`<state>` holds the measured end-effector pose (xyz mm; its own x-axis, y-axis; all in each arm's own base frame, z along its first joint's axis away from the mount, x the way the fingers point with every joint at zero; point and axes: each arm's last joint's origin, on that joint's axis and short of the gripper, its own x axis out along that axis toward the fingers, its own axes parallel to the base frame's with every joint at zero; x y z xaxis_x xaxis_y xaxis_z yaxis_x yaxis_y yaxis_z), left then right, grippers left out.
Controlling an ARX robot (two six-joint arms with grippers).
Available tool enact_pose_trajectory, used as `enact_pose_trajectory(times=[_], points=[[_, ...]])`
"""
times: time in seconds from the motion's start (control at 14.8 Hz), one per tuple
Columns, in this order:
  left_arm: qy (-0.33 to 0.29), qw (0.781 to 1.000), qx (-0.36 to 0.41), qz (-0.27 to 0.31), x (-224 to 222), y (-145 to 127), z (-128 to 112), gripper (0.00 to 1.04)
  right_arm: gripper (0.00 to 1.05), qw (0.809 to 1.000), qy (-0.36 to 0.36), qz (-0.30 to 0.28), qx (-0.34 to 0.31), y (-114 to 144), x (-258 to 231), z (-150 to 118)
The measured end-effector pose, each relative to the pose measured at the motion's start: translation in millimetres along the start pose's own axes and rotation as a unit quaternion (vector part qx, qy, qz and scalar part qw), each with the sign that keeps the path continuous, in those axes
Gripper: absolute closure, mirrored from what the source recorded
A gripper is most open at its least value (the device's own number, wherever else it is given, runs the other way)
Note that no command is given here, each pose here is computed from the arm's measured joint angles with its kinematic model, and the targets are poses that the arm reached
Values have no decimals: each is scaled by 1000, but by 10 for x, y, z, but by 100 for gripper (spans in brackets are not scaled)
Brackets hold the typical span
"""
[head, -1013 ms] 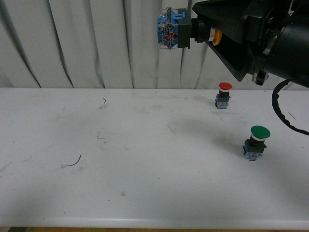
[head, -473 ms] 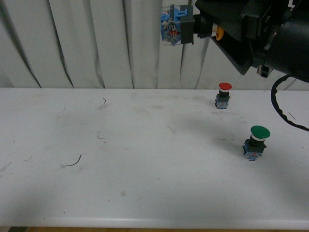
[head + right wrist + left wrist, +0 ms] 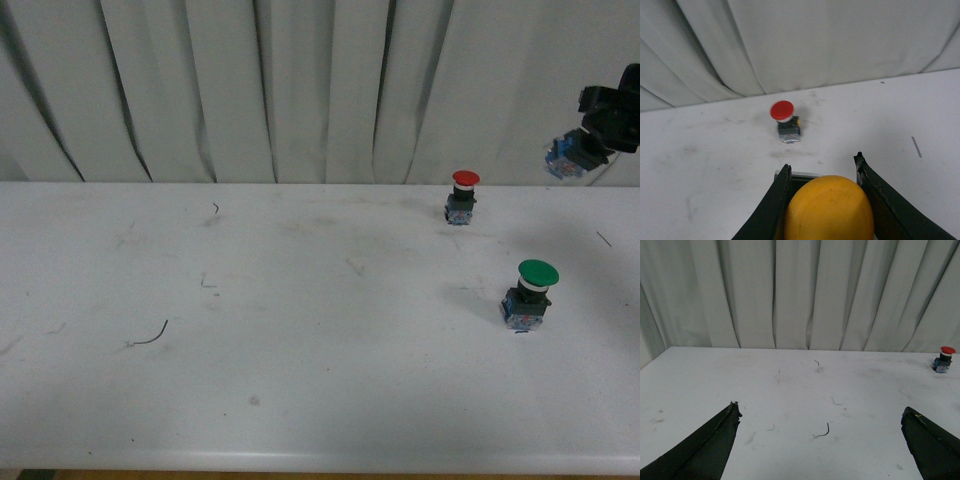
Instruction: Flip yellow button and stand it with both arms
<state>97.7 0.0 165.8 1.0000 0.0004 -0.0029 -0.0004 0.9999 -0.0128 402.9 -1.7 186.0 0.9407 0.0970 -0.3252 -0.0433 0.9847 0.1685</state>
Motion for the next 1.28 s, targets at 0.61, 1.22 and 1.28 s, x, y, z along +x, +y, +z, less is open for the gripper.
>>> enact_pose_trajectory(times=[0.61, 1.22, 1.28], points=[[0, 1000, 0, 0, 0, 0, 0, 7, 69, 983, 125, 0, -136, -138, 637, -75], [0, 1000, 0, 0, 0, 0, 0, 7, 69, 957, 191, 16, -218, 178, 1277, -307], [0, 1000, 0, 0, 0, 0, 0, 7, 69, 956, 197, 7, -216, 193, 1323, -338]])
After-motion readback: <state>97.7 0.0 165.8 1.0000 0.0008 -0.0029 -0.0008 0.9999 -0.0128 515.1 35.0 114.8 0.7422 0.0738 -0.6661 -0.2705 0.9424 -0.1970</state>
